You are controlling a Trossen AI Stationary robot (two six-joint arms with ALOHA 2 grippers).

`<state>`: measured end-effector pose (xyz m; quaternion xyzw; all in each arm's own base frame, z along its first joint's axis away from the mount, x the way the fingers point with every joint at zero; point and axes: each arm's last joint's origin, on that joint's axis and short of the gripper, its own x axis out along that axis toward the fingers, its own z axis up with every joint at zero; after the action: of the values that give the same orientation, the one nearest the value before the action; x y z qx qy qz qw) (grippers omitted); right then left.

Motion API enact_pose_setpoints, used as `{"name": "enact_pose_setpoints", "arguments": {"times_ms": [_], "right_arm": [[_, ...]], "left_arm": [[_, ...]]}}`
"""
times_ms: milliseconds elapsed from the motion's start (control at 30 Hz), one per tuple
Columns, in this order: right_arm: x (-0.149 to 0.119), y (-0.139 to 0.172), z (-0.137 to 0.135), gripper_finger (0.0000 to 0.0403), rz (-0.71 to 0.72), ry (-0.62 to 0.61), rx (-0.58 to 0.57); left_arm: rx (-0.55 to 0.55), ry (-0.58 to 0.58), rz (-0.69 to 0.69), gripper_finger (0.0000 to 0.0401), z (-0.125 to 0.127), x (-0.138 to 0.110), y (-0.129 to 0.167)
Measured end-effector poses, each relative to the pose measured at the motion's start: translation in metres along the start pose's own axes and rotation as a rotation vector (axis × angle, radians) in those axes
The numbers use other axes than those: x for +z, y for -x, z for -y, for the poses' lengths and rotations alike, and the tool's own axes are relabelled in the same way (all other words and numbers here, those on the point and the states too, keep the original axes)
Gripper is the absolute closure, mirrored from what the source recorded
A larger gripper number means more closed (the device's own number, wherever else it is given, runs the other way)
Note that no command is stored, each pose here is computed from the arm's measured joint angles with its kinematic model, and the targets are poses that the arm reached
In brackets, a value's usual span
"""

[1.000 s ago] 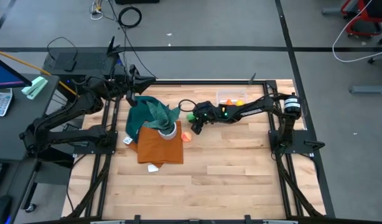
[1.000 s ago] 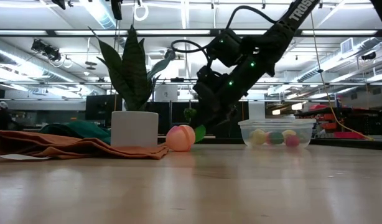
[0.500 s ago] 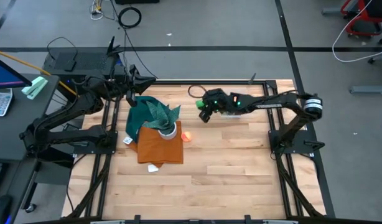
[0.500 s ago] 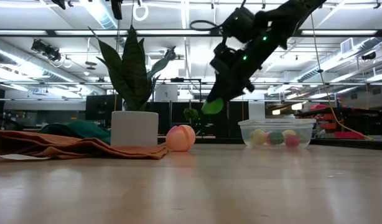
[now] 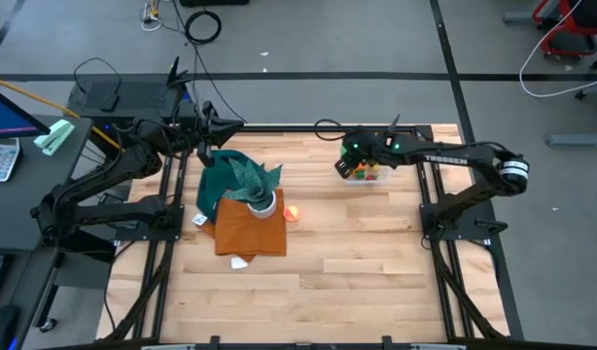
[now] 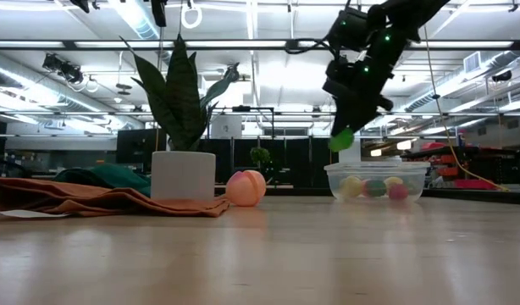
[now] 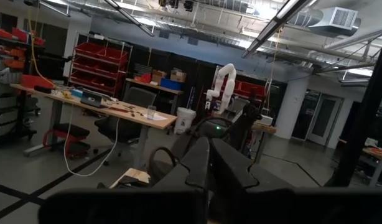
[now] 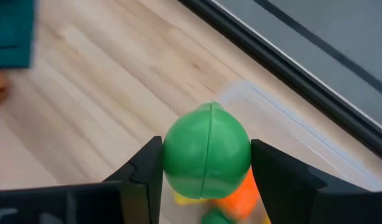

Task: Pick and placing Produce into tupperware
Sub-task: Put the avocado into the transparent bin

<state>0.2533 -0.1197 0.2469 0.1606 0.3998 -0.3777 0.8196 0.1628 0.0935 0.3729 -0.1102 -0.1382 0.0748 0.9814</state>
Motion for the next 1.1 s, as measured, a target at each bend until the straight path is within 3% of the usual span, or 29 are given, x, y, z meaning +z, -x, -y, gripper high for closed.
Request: {"name": "enact_pose_setpoints", "arguments": {"times_ms": [267, 567, 1100], "right_arm": [[-0.005, -0.004, 0.027, 0.0241, -0.103, -0.226, -0.112], [-0.004, -0.011, 0.049, 0.0241, -0.157, -0.363, -0.136], [-0.014, -0.052, 0.053, 0.0241, -0.322, -0.376, -0.134]], "left_arm": [[0.0, 0.001, 0.0, 0.0391, 0.0, 0.0, 0.0], [0.0, 0.001, 0.0, 0.0379, 0.0, 0.0, 0.0], [0.0, 0.001, 0.0, 0.0394, 0.0, 0.0, 0.0]]}}
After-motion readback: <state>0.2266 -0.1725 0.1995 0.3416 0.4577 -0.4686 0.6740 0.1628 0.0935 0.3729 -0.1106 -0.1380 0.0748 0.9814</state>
